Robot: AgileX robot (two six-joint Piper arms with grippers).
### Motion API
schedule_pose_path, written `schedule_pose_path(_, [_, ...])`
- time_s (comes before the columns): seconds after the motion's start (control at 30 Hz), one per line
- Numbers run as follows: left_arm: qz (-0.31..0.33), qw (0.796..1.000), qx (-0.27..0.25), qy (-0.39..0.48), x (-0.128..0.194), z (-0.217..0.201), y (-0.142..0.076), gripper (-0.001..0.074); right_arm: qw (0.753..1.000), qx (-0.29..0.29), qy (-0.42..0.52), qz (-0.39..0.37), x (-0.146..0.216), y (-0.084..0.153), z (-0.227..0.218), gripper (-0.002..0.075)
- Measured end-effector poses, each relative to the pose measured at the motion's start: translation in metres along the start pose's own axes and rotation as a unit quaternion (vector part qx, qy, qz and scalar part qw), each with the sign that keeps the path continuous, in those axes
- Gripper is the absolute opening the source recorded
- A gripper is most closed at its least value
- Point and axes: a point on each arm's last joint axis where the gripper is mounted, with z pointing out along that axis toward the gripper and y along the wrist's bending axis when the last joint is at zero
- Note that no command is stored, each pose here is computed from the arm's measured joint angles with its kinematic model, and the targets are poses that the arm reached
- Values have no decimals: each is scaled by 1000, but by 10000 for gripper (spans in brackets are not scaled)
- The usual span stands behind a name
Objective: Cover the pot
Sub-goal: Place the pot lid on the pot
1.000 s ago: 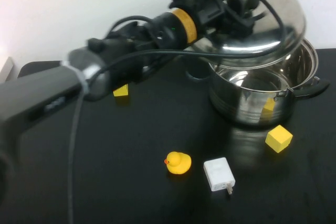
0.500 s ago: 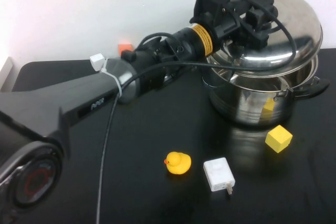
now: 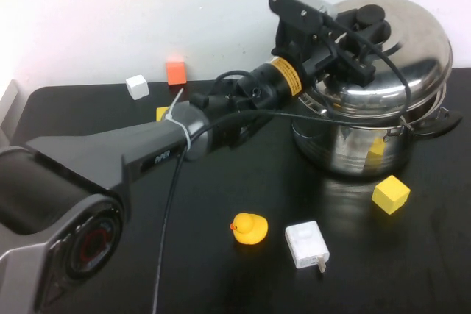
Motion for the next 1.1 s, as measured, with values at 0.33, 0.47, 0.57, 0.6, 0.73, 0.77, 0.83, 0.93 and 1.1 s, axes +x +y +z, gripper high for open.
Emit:
schedule_pose_path(0.33, [-4,1000,-19,-4,7,8,11,321,1000,0,0,0,0,0,0,-2])
schedule_pose_path(0.47, [8,999,-36,32,1,14,15,321,1000,0,0,0,0,0,0,-2])
schedule_pose_path(0.57, [-8,999,-31,26,-1,15,14,321,1000,0,0,0,0,0,0,-2])
schedule_pose_path(0.6, [-8,999,-25,20,-2,15,13,321,1000,0,0,0,0,0,0,-2])
schedule_pose_path(0.73, [-8,1000,3,10,-3,15,8,321,1000,0,0,0,0,0,0,-2])
schedule_pose_path(0.77, [-10,1000,6,12,-3,15,7,321,1000,0,0,0,0,0,0,-2])
schedule_pose_path(0.83, [-16,1000,9,15,-3,15,7,321,1000,0,0,0,0,0,0,-2])
schedule_pose_path(0.93, [-33,999,2,26,2,16,8,321,1000,0,0,0,0,0,0,-2])
schedule_pose_path(1.1, [-40,998,-9,55,14,16,11,321,1000,0,0,0,0,0,0,-2])
